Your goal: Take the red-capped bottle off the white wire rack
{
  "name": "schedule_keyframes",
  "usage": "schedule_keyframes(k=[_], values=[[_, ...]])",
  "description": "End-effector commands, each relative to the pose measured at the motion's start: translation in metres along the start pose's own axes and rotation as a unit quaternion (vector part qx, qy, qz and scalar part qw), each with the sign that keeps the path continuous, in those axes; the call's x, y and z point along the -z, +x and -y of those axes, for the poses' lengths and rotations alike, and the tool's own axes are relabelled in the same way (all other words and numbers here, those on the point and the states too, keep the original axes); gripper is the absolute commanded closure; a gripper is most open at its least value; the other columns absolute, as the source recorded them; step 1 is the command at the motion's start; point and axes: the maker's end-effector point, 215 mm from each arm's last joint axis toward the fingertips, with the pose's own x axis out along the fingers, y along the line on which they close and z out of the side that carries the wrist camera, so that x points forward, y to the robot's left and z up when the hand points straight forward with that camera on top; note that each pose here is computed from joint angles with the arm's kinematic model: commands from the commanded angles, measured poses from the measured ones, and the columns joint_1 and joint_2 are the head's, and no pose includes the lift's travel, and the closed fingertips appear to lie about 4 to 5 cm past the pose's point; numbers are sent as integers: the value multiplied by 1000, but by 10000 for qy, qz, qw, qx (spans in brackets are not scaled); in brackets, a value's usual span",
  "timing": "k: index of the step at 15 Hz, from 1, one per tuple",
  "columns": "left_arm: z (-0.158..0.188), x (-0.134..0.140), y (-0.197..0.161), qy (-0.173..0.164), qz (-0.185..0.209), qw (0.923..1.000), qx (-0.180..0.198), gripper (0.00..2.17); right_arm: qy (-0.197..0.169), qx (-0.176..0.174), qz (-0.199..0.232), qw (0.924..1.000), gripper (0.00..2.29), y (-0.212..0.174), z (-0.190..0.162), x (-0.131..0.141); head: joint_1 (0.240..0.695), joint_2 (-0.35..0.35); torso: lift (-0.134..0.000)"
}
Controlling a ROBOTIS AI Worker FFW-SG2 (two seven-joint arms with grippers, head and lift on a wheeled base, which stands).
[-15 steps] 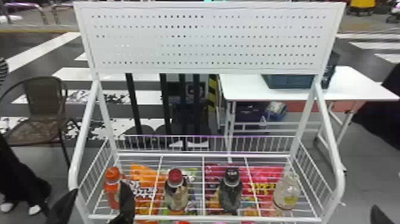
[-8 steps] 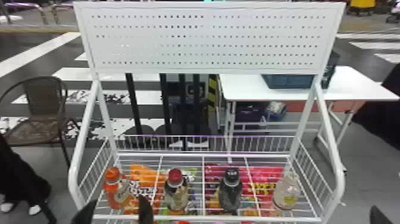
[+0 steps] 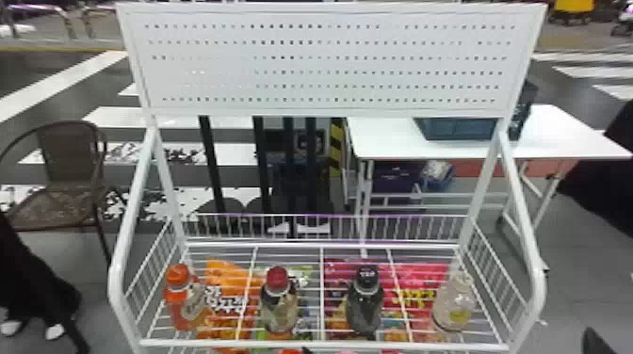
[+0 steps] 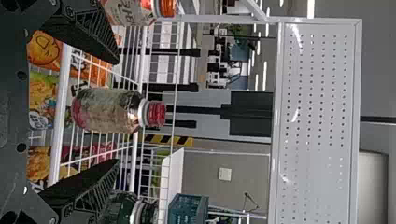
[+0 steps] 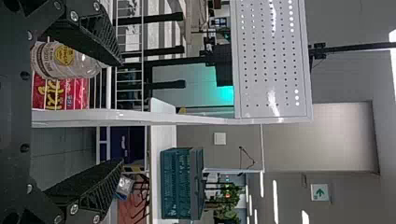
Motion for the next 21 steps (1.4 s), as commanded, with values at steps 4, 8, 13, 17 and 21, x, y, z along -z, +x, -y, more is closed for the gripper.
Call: schedule_keyframes(k=[4, 8, 13, 17, 21], values=[[27, 44, 44, 317, -150, 9993, -93, 140, -34, 39, -33, 10000, 167, -2, 6, 1, 499, 0, 0], [19, 60, 69, 438, -222, 9986, -201, 137, -58, 73, -51, 9999, 167, -4, 11, 2, 499, 0, 0], [8, 56, 99, 290, -157, 9990, -307, 137, -69, 54, -61, 9999, 167, -7, 7, 2, 499, 0, 0], [6, 60, 120, 373, -182, 9988, -274, 137, -72, 24, -94, 9999, 167, -10, 7, 3, 499, 0, 0], [1, 66, 139, 511, -207, 9978, -360, 134, -144, 36, -129, 9998, 167, -15, 9, 2, 499, 0, 0]])
